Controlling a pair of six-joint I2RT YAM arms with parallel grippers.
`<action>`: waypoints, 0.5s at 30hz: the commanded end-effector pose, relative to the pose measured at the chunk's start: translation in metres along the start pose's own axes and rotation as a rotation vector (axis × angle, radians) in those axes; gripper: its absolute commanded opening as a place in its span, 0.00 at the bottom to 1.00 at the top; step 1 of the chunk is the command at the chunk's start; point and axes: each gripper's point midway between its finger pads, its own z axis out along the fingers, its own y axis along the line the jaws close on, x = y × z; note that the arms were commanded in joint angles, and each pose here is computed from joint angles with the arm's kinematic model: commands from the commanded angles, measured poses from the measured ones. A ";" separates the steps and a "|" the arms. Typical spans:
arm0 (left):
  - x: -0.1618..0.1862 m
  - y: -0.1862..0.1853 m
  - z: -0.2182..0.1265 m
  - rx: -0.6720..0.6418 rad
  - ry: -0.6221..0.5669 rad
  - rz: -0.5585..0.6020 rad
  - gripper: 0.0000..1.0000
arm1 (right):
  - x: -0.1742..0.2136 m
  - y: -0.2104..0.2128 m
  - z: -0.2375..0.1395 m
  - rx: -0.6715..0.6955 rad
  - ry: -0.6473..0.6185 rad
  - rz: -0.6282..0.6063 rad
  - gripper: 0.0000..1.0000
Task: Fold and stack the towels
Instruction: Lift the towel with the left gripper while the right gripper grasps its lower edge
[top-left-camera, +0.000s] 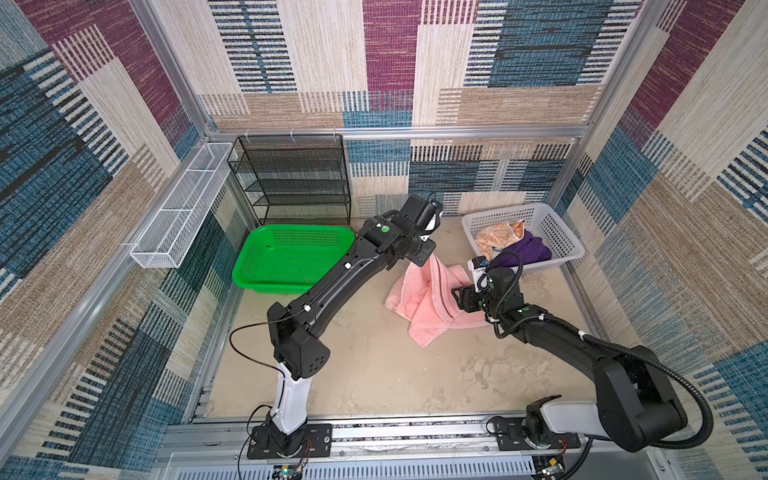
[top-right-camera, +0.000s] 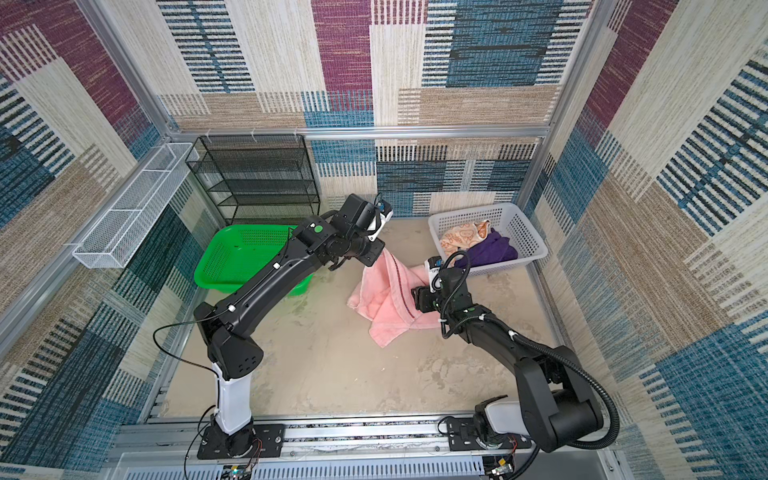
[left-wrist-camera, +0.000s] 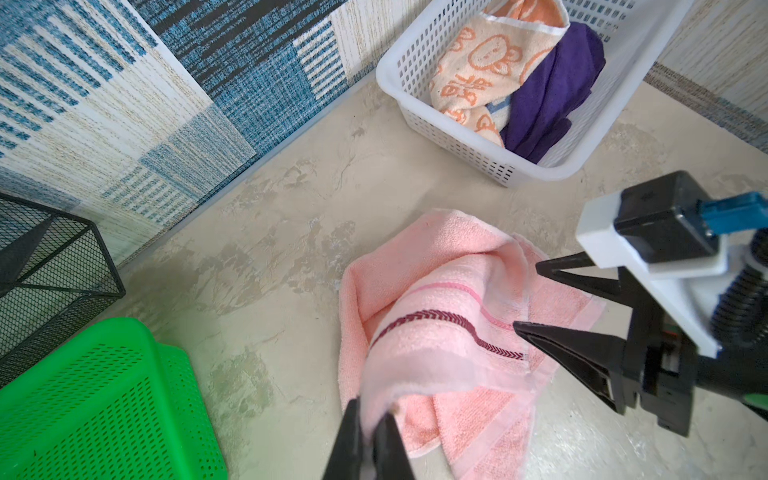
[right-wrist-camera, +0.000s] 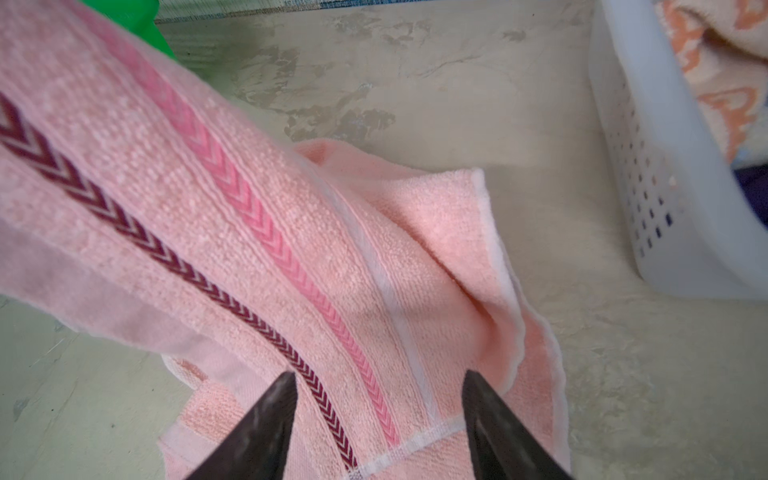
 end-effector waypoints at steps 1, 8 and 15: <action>0.016 0.009 0.019 -0.061 0.057 -0.018 0.00 | 0.002 0.010 0.001 -0.034 -0.004 -0.005 0.65; 0.057 0.037 0.065 -0.121 0.187 -0.120 0.00 | 0.021 0.025 0.004 -0.056 0.083 -0.052 0.57; 0.100 0.062 0.100 -0.129 0.289 -0.220 0.00 | 0.047 0.035 0.015 -0.042 0.207 -0.070 0.49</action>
